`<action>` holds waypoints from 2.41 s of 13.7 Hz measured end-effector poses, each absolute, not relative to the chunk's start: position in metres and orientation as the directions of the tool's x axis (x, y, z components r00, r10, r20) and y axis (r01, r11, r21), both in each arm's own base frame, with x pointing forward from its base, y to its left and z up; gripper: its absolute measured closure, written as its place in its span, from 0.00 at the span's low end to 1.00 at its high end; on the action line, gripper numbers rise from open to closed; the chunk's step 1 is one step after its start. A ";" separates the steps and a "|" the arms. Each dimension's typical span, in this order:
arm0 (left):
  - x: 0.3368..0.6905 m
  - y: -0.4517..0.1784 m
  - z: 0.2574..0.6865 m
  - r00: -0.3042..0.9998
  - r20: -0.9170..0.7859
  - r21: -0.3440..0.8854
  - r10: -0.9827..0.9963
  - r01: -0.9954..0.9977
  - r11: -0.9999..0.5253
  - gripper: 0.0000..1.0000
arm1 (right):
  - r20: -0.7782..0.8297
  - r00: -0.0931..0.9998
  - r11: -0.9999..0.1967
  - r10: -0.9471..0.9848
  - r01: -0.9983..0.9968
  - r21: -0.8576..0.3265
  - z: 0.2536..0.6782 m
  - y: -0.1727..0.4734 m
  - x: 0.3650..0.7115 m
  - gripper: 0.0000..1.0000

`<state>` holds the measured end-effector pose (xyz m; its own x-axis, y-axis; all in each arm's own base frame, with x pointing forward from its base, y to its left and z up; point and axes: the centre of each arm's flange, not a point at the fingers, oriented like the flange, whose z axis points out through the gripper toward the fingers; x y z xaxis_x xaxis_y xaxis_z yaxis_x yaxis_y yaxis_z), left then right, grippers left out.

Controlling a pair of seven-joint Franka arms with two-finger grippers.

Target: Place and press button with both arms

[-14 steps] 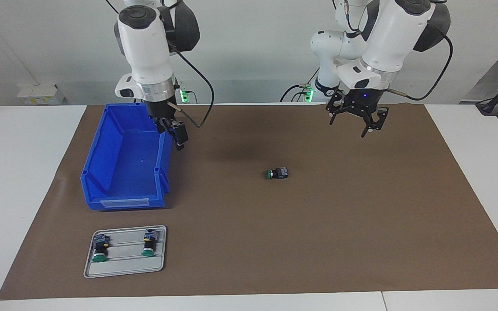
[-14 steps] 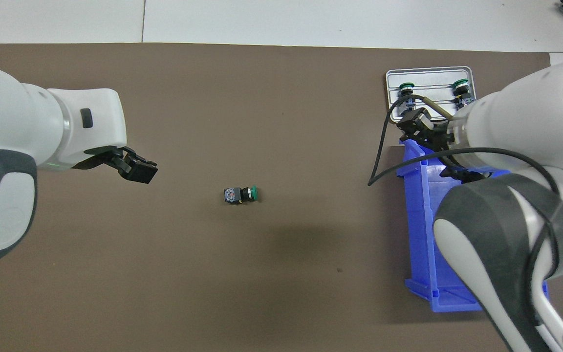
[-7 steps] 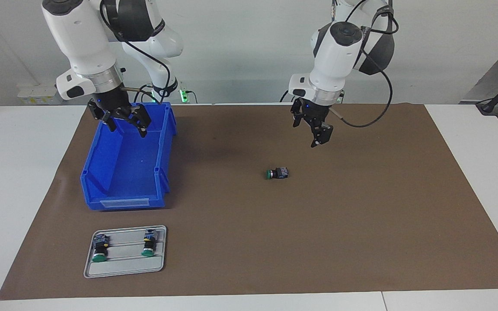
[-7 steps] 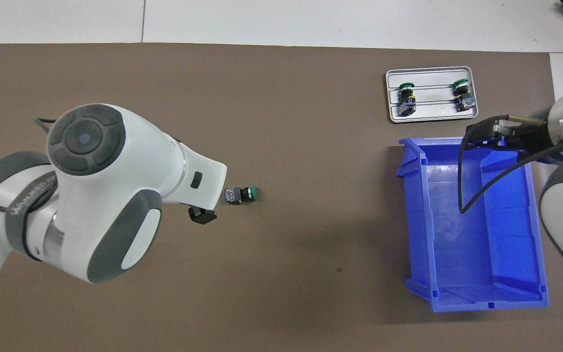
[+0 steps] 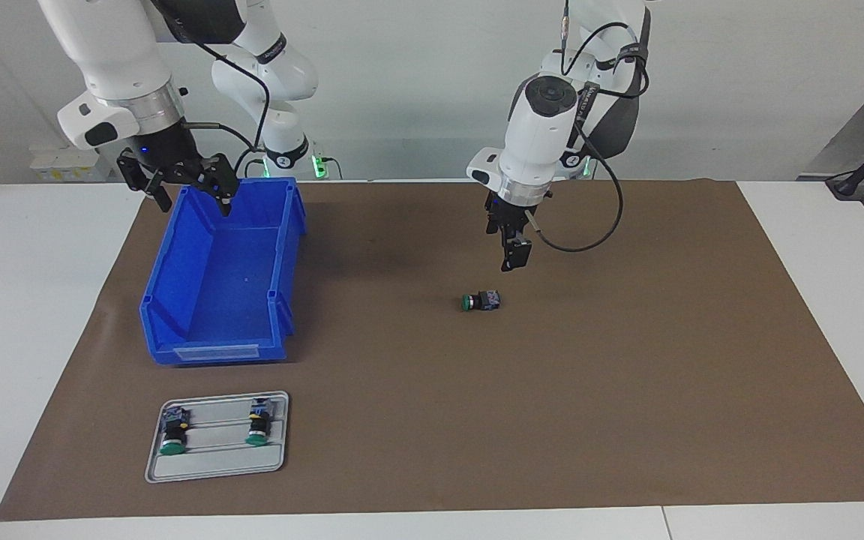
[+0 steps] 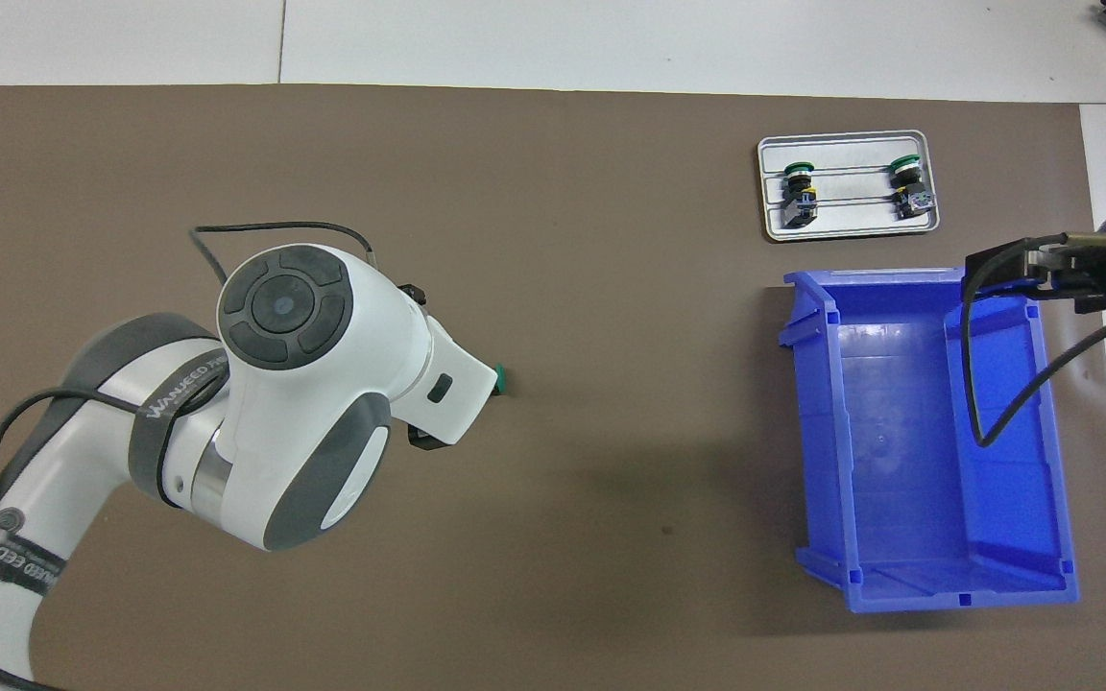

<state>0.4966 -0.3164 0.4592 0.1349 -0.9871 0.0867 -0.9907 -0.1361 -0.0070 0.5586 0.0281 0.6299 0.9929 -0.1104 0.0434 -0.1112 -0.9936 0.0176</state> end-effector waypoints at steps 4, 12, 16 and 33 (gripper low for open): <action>0.495 -0.335 0.415 0.092 0.049 0.007 -0.995 -0.996 -0.092 0.00 | 0.037 0.993 -0.994 -0.109 -0.110 0.018 0.626 0.029 0.560 0.00; 0.492 -0.373 0.330 0.086 0.003 0.011 -0.996 -0.996 -0.086 0.00 | 0.040 0.995 -0.996 -0.089 -0.090 0.017 0.627 0.040 0.560 0.00; 0.501 -0.367 0.323 0.090 0.002 -0.021 -0.996 -0.996 -0.090 0.00 | 0.048 0.994 -0.995 -0.097 -0.097 0.016 0.631 0.036 0.560 0.00; 0.500 -0.367 0.291 0.162 0.024 -0.041 -0.987 -0.986 -0.163 0.21 | 0.044 0.993 -0.994 -0.106 -0.107 0.018 0.638 0.030 0.550 0.00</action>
